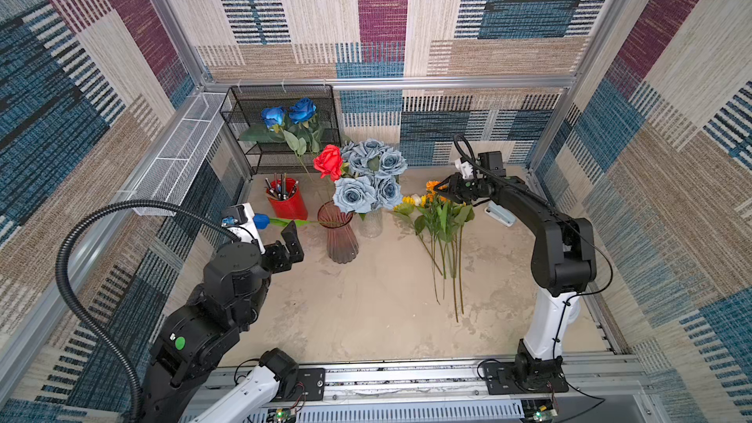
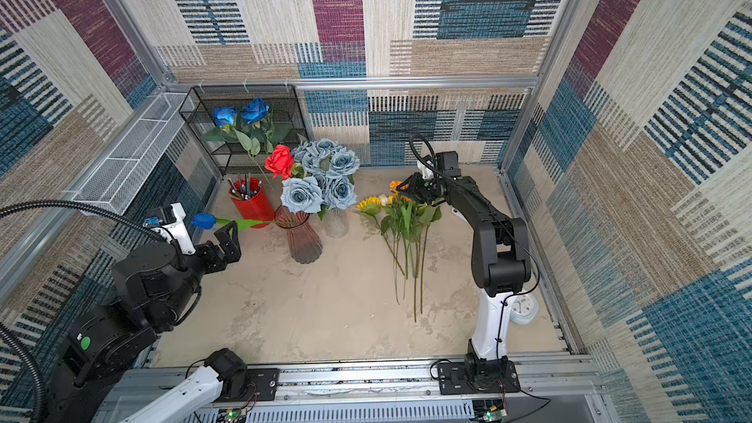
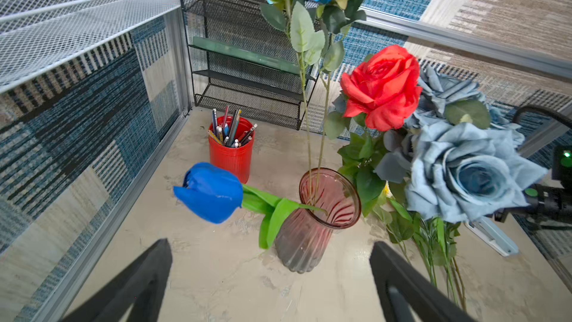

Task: Pick out yellow flowers from the vase
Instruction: Place the flower at the center of the board, then reset both arms

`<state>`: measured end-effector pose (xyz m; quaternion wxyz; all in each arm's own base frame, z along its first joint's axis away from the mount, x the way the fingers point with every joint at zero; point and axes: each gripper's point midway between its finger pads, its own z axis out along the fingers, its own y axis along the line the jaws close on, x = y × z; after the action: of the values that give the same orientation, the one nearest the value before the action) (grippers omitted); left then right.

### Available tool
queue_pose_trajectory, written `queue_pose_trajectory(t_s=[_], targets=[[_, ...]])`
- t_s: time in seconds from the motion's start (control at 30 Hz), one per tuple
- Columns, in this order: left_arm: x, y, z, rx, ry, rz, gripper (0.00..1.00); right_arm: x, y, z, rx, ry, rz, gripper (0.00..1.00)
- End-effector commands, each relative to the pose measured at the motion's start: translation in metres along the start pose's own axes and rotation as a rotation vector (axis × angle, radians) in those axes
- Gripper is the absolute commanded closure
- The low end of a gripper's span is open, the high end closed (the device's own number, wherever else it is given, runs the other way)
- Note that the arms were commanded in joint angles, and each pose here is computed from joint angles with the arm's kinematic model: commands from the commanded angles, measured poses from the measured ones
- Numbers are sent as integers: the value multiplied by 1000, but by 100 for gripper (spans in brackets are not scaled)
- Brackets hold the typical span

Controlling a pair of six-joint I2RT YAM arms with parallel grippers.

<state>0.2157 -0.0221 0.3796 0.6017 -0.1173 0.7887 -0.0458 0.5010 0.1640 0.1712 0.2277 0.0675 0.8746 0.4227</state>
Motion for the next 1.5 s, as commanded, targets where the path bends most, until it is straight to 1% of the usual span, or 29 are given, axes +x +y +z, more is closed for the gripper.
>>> queue_pose_trajectory(t_s=[0.0,0.03,0.07,0.17,0.3,0.4,0.47,0.53,0.57,0.63,0.7,0.77,0.87,0.93,1.0,1.1,1.17,1.2,1.27,1.3,1.37,1.47], targets=[[10,20,0,-96,-3,-62,1,-7,3,-5,24,-31,-35,29],[17,28,1,-135,7,-65,1,-8,5,-10,30,-41,-39,17],[23,34,2,-170,21,-70,1,-8,7,-13,35,-47,-43,2],[46,50,3,-253,61,-89,1,-9,21,-33,44,-89,-66,4],[76,73,5,-333,47,-129,1,-12,44,-66,51,-165,-107,4],[91,83,9,-378,40,-103,1,-16,48,-101,124,-300,-145,4],[99,86,14,-408,37,-92,1,-19,34,-131,208,-426,-154,4],[108,86,25,-432,20,-53,1,-20,9,-164,303,-561,-146,4],[111,87,30,-445,6,-31,0,-18,-4,-177,339,-609,-136,4],[117,88,40,-465,-47,24,1,-13,-28,-209,425,-735,-115,4],[118,88,46,-467,-102,46,1,-3,-46,-235,506,-854,-112,4],[121,85,54,-463,-146,75,1,9,-58,-255,557,-963,-123,4],[129,79,69,-447,-162,147,1,30,-78,-274,645,-1092,-159,4],[137,81,79,-457,-152,178,1,43,-91,-281,704,-1142,-192,4],[152,88,91,-479,-144,155,2,55,-104,-282,755,-1159,-221,4],[165,99,109,-526,-141,186,3,69,-122,-275,786,-1150,-242,4],[178,104,124,-527,-92,198,3,74,-131,-267,802,-1128,-253,4],[184,107,131,-520,-87,196,3,75,-135,-265,808,-1124,-256,4],[185,105,144,-497,-104,210,2,77,-142,-261,803,-1128,-245,4],[185,102,151,-472,-88,232,2,78,-144,-258,794,-1129,-247,4],[180,102,164,-444,-93,223,2,79,-150,-253,790,-1123,-245,4],[181,104,176,-397,-86,199,2,80,-150,-254,762,-1162,-255,4]])
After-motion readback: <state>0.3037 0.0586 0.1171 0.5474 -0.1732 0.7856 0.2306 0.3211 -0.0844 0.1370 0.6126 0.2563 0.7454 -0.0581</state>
